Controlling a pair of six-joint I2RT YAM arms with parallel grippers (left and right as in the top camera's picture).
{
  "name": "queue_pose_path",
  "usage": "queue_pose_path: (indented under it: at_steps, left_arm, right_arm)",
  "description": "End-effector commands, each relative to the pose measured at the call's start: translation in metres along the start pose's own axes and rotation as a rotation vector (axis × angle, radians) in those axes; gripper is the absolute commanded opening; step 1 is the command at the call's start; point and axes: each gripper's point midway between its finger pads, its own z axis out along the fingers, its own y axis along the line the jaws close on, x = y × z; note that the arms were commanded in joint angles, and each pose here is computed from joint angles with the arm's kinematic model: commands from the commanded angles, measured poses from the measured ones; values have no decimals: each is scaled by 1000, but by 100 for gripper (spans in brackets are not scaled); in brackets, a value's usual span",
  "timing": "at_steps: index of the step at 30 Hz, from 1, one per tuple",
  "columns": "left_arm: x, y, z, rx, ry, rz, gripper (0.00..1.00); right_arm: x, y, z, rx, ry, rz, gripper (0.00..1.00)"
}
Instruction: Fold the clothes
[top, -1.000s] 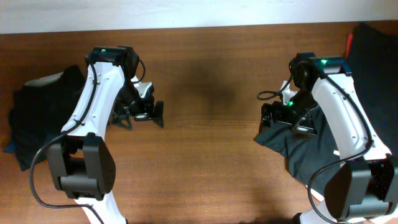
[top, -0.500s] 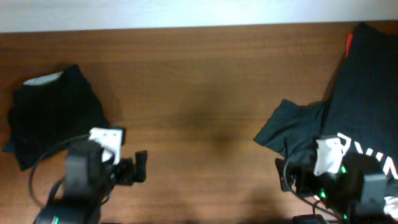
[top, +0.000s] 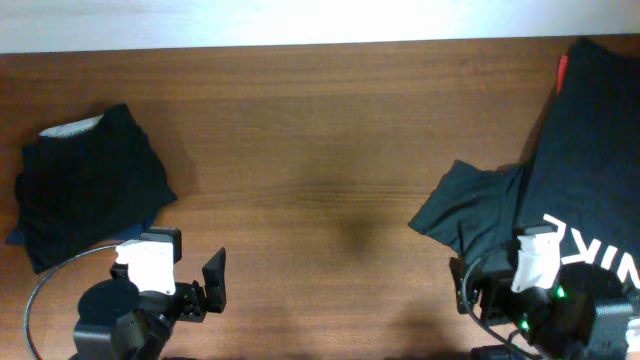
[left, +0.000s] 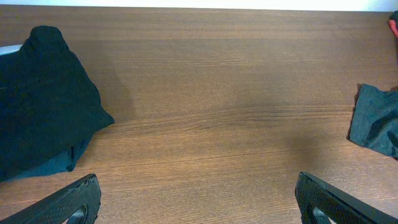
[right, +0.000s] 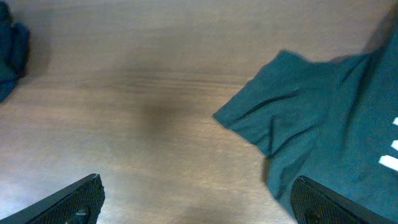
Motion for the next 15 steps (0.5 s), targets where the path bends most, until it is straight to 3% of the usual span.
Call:
queue_pose_path:
  at_steps: [1, 5, 7, 11, 15]
  left_arm:
    - [2, 2, 1, -12, 1, -8, 99]
    - [2, 2, 1, -13, 1, -8, 99]
    - [2, 2, 1, -12, 1, -8, 99]
    - [2, 2, 1, -13, 1, -8, 99]
    - [2, 2, 1, -13, 1, -8, 99]
  right_arm:
    - [1, -16, -8, 86, -145, -32, 99]
    - [4, -19, 41, 23, -434, -80, 99]
    - [4, -19, 63, 3, -494, -100, 99]
    - [-15, -37, 91, 68, -747, -99, 99]
    - [9, -46, 112, 147, -622, -244, 99]
